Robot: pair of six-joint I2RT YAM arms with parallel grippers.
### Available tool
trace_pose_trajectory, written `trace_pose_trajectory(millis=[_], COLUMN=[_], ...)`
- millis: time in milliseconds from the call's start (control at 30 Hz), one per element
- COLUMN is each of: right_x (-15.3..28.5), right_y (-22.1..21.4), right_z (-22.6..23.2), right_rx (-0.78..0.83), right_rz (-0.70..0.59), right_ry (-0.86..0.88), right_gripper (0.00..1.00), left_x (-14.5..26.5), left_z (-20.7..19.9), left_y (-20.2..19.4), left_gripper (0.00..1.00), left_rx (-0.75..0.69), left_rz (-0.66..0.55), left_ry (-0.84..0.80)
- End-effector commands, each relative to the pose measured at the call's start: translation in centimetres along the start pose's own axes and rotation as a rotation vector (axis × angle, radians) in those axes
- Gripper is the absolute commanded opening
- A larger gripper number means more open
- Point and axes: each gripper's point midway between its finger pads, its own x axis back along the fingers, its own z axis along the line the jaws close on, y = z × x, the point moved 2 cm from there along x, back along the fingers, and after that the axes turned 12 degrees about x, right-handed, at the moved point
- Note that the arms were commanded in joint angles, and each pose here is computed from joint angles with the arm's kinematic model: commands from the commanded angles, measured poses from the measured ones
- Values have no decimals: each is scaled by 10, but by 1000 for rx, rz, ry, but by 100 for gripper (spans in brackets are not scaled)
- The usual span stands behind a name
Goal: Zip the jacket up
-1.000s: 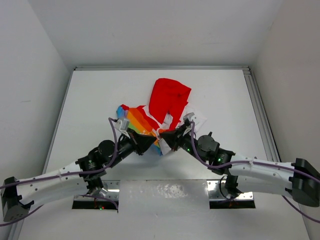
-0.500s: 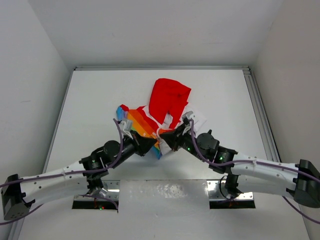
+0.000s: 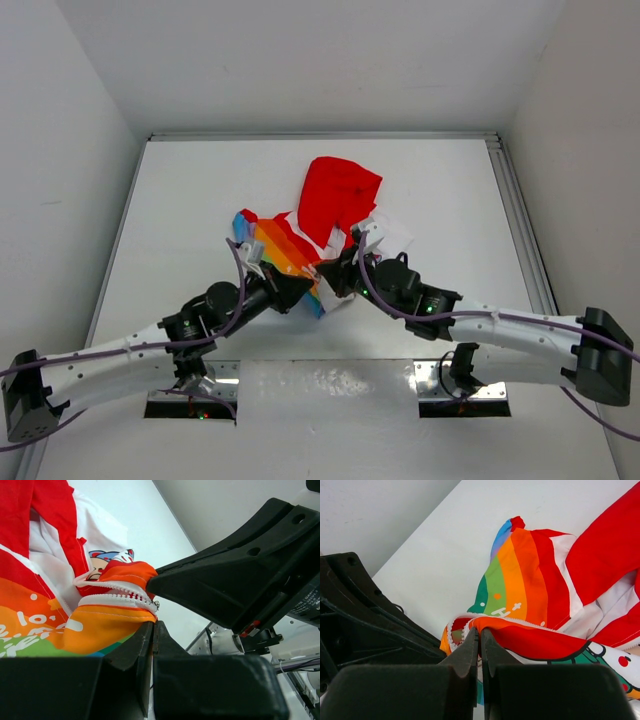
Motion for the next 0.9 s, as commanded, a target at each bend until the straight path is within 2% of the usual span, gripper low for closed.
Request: trace_pose_trajectory(millis=[0,200,533,867], right_x=[-1,7,10,11], right_y=[43,54,23,11], right_z=[-1,4,-2,-5], right_rx=[-42,-60,-82,-85], right_rz=[-117,-111,18,114], right_ry=[-34,-3,-42,-78], right_gripper=[0,0,0,0], left_x=[2,-1,-3,-3], left_z=[-11,3,12,12], left_y=[-10,-19,-23,-46], left_gripper=[0,0,0,0], left_rx=[-2,4,16,49], left_rz=[74,93,88,193], left_ry=[-52,-6,20,-11])
